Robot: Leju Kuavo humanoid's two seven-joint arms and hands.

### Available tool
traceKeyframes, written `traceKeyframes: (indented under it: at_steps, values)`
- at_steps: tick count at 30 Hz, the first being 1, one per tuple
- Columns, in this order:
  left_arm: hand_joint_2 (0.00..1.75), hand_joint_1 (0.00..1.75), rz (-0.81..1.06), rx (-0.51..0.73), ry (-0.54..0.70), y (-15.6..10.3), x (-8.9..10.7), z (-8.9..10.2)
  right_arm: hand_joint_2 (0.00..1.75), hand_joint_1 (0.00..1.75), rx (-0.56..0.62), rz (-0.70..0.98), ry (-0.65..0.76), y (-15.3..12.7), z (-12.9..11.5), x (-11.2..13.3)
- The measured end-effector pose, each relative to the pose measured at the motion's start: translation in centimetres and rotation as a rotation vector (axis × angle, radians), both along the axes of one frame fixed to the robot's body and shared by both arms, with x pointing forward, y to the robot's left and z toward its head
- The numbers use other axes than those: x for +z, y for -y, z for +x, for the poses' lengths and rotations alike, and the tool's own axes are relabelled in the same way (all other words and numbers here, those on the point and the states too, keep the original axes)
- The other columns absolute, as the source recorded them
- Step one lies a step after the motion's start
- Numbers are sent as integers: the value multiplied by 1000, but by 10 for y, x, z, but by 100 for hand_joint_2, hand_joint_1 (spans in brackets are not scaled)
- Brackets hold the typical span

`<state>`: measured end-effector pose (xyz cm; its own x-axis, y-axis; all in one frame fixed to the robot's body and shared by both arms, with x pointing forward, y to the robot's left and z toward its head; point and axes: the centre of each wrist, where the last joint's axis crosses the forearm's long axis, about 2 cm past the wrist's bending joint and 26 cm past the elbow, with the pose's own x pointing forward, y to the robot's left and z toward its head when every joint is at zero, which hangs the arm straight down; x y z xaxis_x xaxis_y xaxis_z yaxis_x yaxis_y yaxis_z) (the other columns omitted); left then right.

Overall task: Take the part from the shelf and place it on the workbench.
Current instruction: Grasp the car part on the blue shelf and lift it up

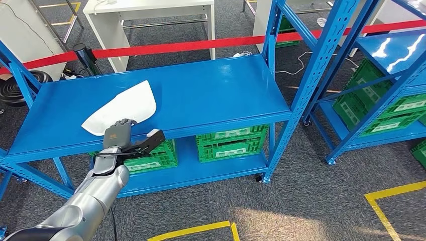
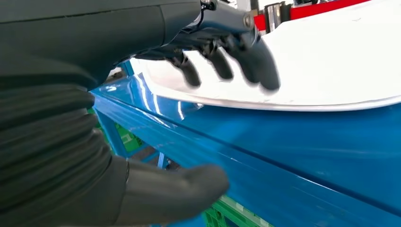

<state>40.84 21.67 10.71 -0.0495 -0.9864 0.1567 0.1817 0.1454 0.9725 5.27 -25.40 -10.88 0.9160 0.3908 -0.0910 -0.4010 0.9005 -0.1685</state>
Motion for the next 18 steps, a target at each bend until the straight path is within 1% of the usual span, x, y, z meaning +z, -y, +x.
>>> traceKeyframes:
  at_steps: [4, 15, 18]
  values:
    - [175, 0, -28, -4, -13, -2, -1, -1, 0, 0, 5, 4, -2, 0, 0, 0]
    - [175, 0, -62, 0, 18, -4, -1, 0, 0, 0, 0, 5, -2, 0, 0, 0]
    - [44, 0, -65, -10, 22, -4, -1, 0, 0, 0, -2, 5, -1, 0, 0, 0]
